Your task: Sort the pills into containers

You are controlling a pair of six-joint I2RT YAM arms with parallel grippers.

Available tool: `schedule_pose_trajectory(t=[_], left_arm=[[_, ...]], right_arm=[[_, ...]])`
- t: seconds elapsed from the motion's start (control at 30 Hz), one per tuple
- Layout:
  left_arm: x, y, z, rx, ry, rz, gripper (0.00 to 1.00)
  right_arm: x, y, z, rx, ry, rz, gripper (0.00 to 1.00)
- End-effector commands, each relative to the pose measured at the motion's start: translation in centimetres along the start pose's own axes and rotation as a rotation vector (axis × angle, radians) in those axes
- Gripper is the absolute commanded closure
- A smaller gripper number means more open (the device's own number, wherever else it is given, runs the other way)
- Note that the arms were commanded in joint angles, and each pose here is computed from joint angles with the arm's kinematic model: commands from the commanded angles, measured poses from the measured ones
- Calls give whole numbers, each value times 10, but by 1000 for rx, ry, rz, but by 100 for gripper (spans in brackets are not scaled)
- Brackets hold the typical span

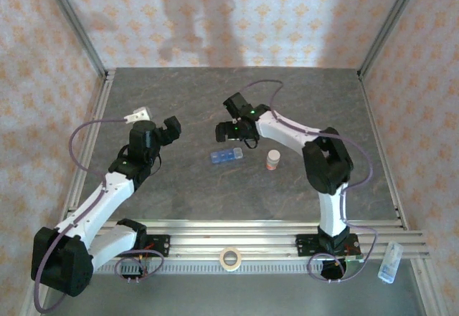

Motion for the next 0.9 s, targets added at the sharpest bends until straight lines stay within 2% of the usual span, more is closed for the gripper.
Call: schedule_pose_trajectory(t=[0.0, 0.3, 0.87], left_arm=[[5, 4, 0, 5, 26, -7, 0], [0, 2, -2, 0, 25, 28, 0], [-5, -3, -2, -2, 29, 46, 0]], right_arm=[[-12, 0, 6, -21, 16, 51, 3], [-35, -7, 6, -30, 38, 109, 3], [-23, -48, 10, -19, 104, 158, 6]])
Point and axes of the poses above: each hand's point on the last joint's axis, 136 mm out from that joint toward the fingers, its own x axis back along the fingers, its own z axis along the line the jaws close on, y = z × x, the point moved 9 cm from there along x, back along the fingers, and after that the axes turned 6 degrees about -x, right-handed, at the moved point
